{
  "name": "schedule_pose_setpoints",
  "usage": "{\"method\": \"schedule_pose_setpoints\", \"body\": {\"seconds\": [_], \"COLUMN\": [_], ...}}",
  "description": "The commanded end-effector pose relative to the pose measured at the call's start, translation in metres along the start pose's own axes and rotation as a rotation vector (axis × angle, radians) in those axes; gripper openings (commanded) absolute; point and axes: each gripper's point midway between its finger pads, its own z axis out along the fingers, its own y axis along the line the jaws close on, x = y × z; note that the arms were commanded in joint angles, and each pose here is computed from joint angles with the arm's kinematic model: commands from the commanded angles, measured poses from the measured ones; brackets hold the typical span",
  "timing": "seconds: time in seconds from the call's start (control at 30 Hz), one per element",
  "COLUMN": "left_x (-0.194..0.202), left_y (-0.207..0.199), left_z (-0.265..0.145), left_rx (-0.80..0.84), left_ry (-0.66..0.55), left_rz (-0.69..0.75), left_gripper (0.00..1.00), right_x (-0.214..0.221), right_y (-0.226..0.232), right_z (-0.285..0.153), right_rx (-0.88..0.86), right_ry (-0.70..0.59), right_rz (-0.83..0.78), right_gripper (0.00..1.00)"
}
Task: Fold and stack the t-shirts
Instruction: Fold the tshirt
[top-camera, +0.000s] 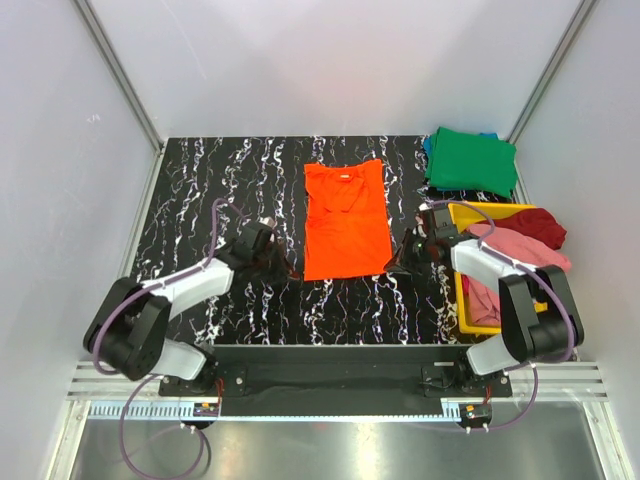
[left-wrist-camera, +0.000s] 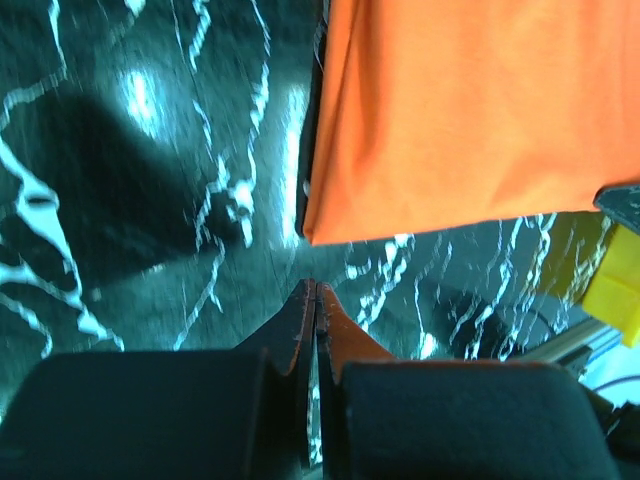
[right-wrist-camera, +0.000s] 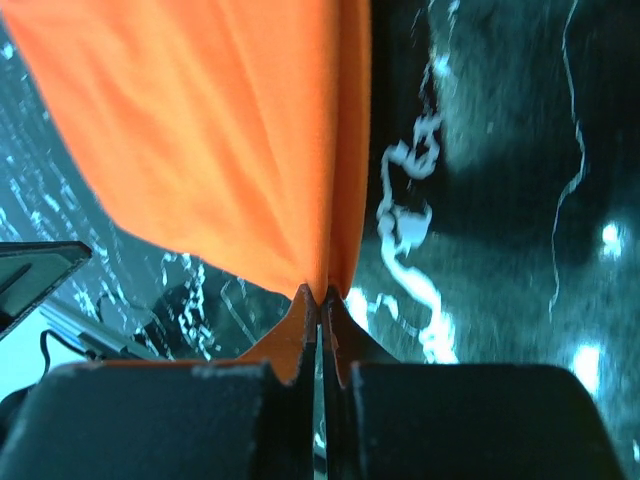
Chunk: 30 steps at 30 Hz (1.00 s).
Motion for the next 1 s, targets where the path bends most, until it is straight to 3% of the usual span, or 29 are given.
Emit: {"method": "schedule_pose_setpoints", "body": {"seconds": [0.0,0.13,0.17,0.2,0.3,0.33,0.5,0.6,0.83,0.97], "left_x": [0.006,0.014,0.017,0.020,0.029,0.029,0.039,0.039,0.041,0.041], "left_y": [-0.001,-0.001,-0.001,0.002,-0.002,-0.006,-0.010,-0.005,0.004,0.008], "left_z": [-0.012,-0.018,-0.017,-0.015,-0.006,-0.003,0.013,0.024,0.038,0.040], "left_rx": [0.000,0.004,0.001,-0.008,0.013,0.030,0.028,0.000,-0.047,-0.063], "left_ry": [-0.023,-0.023,-0.019,-0.011,0.021,0.024,0.039,0.041,0.056,0.049], "left_rz": [0.005,0.011,0.019,0.022,0.044,0.048,0.072,0.067,0.073,0.077], "left_gripper": [0.00,0.03,0.16,0.49,0.75,0.76,0.75,0.68,0.40,0.19], "right_x": [0.010,0.017,0.018,0.020,0.026,0.028,0.029,0.031,0.034,0.035], "right_y": [0.007,0.009,0.007,0.005,-0.003,-0.004,-0.008,-0.010,-0.013,-0.015], "right_z": [-0.020,-0.031,-0.030,-0.029,-0.023,-0.022,-0.021,-0.020,-0.021,-0.020], "right_rx": [-0.022,-0.038,-0.035,-0.029,-0.014,-0.011,-0.002,0.001,0.008,0.013], "right_ry": [0.005,-0.007,-0.005,0.002,0.025,0.032,0.031,0.035,0.032,0.037], "right_rz": [0.002,0.003,0.002,0.004,0.007,0.008,0.004,0.000,0.002,0.002], "right_gripper": [0.00,0.00,0.00,0.00,0.00,0.00,0.00,0.00,0.00,0.00]}}
